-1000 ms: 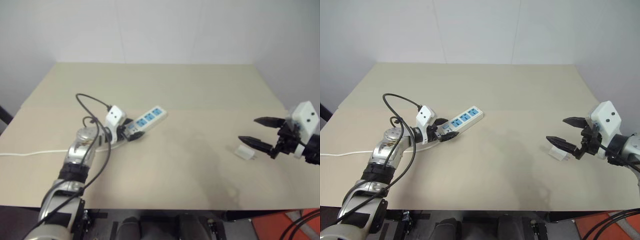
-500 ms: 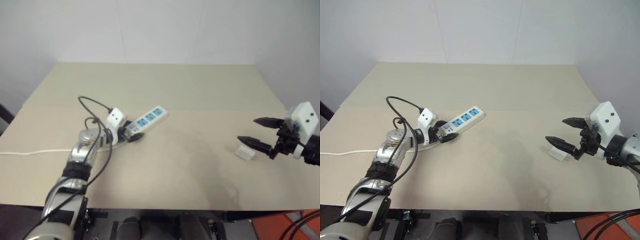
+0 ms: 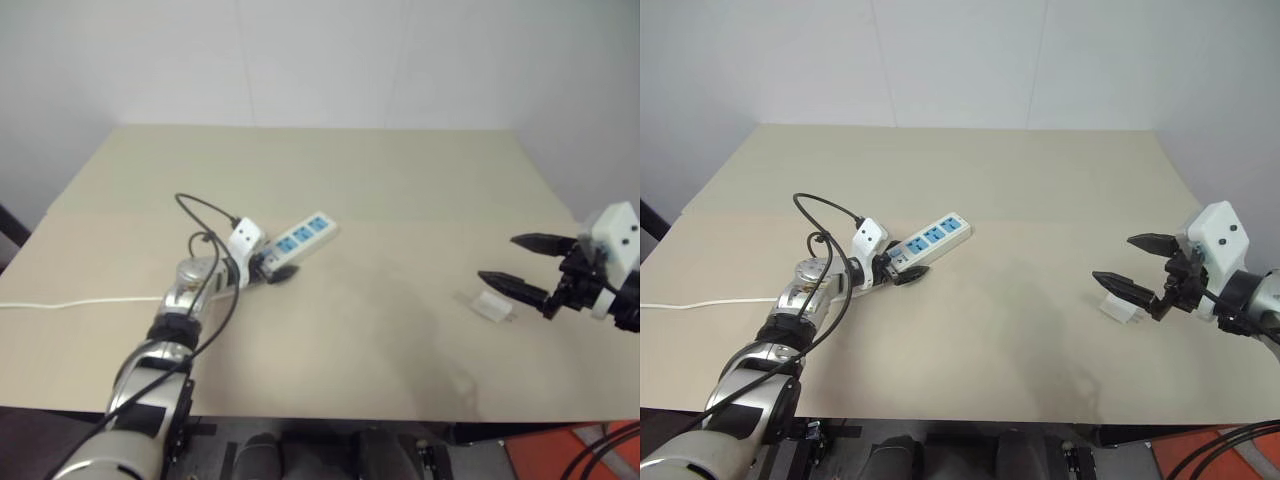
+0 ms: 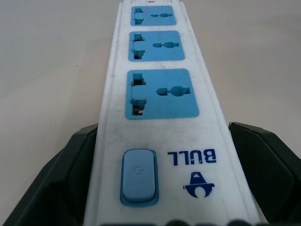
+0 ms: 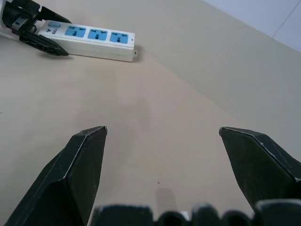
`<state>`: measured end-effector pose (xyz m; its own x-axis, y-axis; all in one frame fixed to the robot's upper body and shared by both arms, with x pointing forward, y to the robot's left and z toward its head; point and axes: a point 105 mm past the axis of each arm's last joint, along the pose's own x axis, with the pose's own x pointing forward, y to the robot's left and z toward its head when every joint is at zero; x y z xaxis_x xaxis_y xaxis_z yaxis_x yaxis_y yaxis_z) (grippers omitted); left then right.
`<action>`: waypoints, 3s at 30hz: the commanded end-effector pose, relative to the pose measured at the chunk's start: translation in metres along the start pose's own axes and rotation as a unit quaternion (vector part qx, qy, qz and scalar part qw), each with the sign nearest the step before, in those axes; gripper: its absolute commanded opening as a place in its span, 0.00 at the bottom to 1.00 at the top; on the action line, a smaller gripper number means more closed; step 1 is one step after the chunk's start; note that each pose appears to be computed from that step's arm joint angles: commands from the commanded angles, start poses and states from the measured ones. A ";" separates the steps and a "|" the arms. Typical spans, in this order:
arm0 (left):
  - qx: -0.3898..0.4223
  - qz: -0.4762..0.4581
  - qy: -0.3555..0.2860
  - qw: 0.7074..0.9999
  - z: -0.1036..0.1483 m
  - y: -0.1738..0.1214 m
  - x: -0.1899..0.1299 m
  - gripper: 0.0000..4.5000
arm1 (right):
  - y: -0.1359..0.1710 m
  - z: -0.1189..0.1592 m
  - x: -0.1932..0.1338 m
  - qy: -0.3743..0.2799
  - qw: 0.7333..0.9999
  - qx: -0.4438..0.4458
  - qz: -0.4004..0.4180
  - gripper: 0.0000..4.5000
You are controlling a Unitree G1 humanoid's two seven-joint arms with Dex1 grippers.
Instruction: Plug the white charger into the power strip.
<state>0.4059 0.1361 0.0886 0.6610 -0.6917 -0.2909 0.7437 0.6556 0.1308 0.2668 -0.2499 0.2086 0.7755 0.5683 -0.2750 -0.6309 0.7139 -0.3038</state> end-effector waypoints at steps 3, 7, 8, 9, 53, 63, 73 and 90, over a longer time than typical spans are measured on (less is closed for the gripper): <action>0.002 -0.001 0.010 1.000 -0.012 -0.004 -0.005 1.00 | 0.000 0.015 -0.006 -0.025 1.000 -0.014 -0.010 1.00; -0.010 0.000 0.005 1.000 -0.015 -0.006 -0.010 1.00 | 0.000 0.014 -0.006 -0.024 1.000 -0.014 -0.009 1.00; -0.012 0.000 0.006 1.000 -0.016 -0.006 -0.011 1.00 | 0.000 0.015 -0.006 -0.024 1.000 -0.014 -0.009 1.00; -0.016 0.000 0.007 1.000 -0.017 -0.007 -0.011 1.00 | 0.000 0.015 -0.006 -0.024 1.000 -0.014 -0.008 1.00; 0.160 -0.296 -0.011 0.942 0.019 -0.097 -0.006 0.74 | 0.006 0.016 -0.006 -0.018 0.999 -0.010 0.040 1.00; 0.142 -0.287 0.001 0.947 0.002 -0.103 0.002 0.74 | 0.004 0.015 -0.007 -0.011 0.999 -0.012 0.041 1.00; 0.147 -0.307 0.004 0.940 0.001 -0.106 0.000 0.74 | -0.019 0.006 -0.009 0.058 0.998 -0.008 0.018 1.00; 0.160 -0.336 -0.010 0.928 0.008 -0.120 0.014 0.74 | -0.074 -0.031 0.017 0.378 0.925 0.038 0.015 1.00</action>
<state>0.3299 0.0529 0.0779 0.0619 -0.9250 -0.3748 0.9819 -0.0110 0.1892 0.3237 -0.2995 0.1914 0.5024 0.1919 -0.8431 -0.6233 0.7561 -0.1993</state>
